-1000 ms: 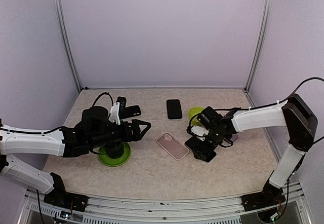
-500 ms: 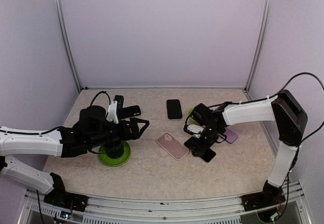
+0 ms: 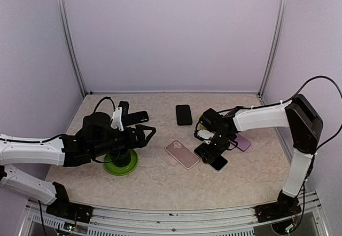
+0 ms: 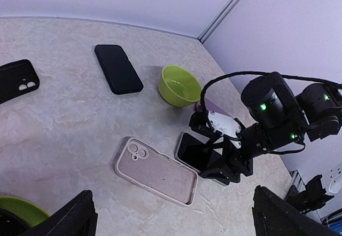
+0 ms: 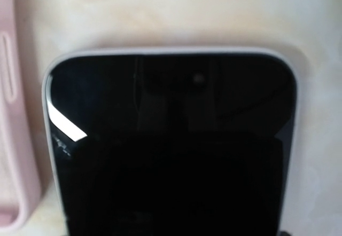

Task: Put the phone into the phone case
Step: Pick up the phone at the center of the board, then pass from the right arm to the left

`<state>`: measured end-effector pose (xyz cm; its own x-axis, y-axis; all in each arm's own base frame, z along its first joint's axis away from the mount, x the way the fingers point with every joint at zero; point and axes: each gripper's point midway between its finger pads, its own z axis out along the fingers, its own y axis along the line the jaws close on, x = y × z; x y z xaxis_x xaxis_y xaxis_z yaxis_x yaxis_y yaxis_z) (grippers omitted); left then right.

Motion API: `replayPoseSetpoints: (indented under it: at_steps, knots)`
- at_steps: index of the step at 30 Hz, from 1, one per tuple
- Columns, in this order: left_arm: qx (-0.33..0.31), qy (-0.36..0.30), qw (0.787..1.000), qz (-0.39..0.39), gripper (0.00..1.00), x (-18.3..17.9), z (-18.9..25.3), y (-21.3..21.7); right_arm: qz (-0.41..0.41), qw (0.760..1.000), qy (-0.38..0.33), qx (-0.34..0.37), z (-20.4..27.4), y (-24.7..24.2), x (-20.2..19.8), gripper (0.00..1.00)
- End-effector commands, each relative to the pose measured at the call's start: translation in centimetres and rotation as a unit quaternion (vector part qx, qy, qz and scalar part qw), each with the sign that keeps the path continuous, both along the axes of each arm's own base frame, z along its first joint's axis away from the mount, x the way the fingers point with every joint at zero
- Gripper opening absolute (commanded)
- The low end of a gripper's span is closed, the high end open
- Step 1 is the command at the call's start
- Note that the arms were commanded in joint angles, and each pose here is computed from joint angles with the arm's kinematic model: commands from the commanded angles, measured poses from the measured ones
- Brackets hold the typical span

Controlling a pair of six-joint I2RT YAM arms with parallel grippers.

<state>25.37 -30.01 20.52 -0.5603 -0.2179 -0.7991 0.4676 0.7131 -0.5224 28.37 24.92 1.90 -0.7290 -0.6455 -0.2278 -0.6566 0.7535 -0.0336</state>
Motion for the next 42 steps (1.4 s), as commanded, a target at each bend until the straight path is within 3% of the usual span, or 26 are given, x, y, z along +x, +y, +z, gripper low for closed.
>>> replayPoseSetpoints:
  at_steps: [1, 15, 28, 42]
  knots:
    - [-0.005, -0.001, 1.0, -0.003, 0.99, 0.0, 0.2, 0.1, 0.0, 0.999, -0.041, -0.019, 0.3, -1.1, 0.4, 0.63]
    - [0.0, 0.016, 0.998, -0.058, 0.99, -0.4, -0.4, -2.5, 0.015, 0.986, -0.152, 0.072, 5.5, -0.6, 0.9, 0.62]
    - [-0.011, 0.049, 0.987, -0.151, 0.99, -1.5, -1.4, -6.9, 0.075, 0.941, -0.274, 0.182, 12.2, 2.4, -1.1, 0.58]
    - [-0.021, 0.081, 0.972, -0.218, 0.93, -2.5, -1.8, -10.4, 0.152, 0.908, -0.339, 0.191, 14.8, 6.8, -4.3, 0.57]
